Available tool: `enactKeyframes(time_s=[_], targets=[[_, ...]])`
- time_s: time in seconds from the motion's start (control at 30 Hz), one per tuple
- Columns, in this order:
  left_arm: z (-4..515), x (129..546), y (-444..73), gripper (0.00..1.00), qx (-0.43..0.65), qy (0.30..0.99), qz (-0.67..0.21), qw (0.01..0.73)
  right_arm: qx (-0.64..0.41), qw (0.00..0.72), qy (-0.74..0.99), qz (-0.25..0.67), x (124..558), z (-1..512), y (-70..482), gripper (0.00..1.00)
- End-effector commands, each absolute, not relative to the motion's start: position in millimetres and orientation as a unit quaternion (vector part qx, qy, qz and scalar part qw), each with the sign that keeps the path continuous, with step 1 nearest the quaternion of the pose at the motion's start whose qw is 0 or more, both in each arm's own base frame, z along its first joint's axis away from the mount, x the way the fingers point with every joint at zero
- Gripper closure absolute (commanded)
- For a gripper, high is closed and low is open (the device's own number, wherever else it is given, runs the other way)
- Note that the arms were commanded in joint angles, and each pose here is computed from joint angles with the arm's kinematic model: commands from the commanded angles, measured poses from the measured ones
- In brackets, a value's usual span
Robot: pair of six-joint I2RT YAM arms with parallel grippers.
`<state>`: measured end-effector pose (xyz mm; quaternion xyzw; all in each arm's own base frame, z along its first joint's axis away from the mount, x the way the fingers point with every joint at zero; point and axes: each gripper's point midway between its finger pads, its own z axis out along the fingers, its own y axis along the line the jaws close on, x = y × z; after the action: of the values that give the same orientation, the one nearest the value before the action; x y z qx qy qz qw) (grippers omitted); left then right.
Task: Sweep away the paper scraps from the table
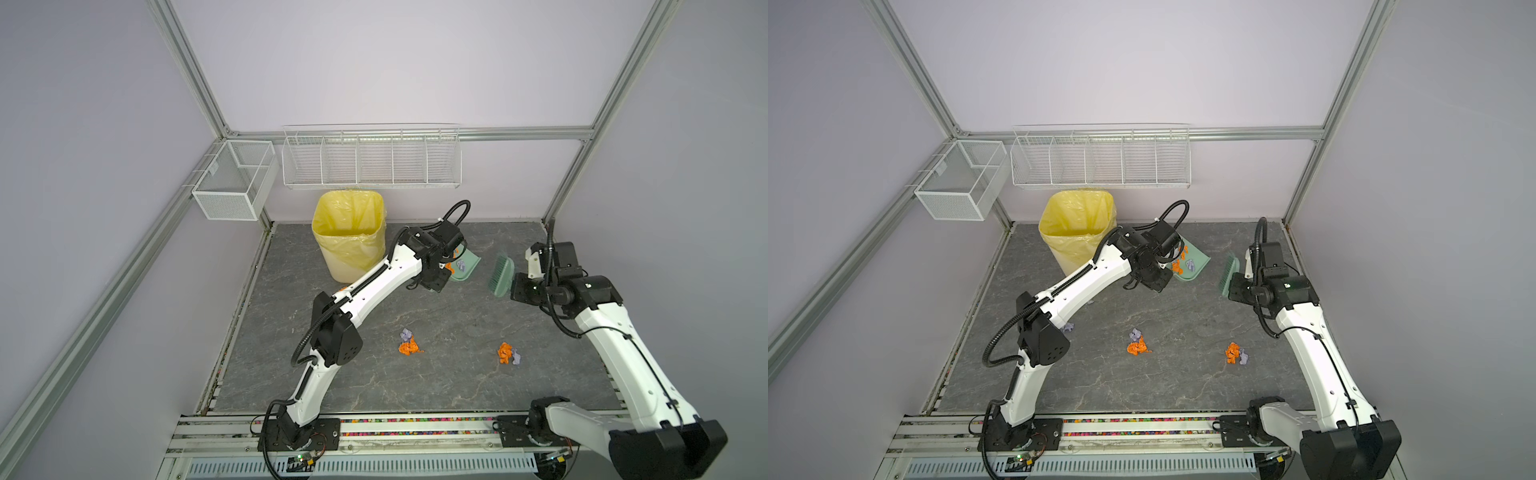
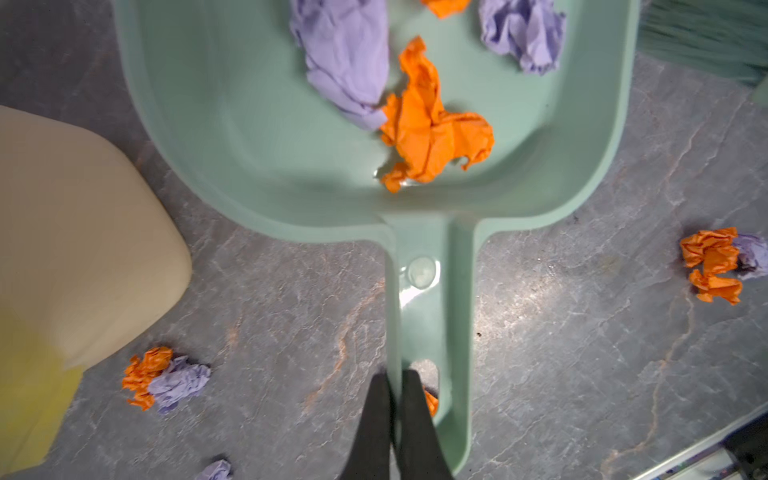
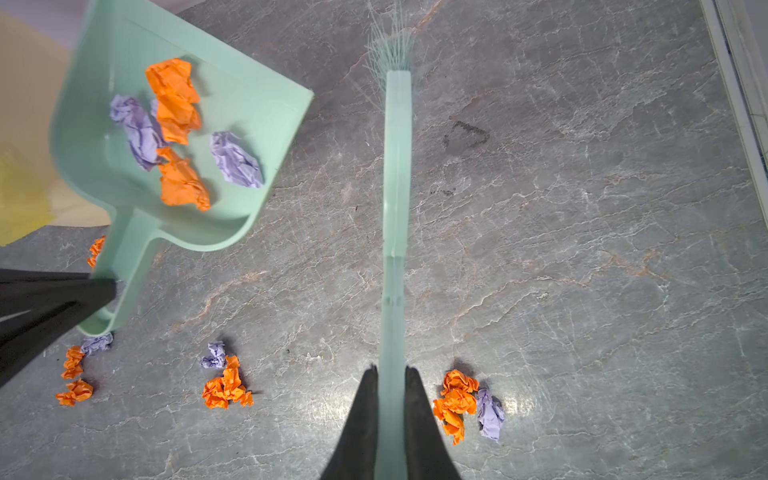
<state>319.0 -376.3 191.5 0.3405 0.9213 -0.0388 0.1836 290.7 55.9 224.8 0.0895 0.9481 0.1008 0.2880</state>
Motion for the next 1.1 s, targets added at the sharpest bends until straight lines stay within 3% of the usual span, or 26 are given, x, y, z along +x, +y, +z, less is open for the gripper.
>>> enactKeyframes(time_s=[0.0,1.07], targets=[[204,321,-360,1.0,0.33,0.924,-0.008,0.192,0.089,0.3,0.943,0.111,292,231,57,0.93],[287,340,-306,1.0,0.298,0.919,0.0,0.26,0.086,0.283,0.946,0.131,288,214,64,0.93]])
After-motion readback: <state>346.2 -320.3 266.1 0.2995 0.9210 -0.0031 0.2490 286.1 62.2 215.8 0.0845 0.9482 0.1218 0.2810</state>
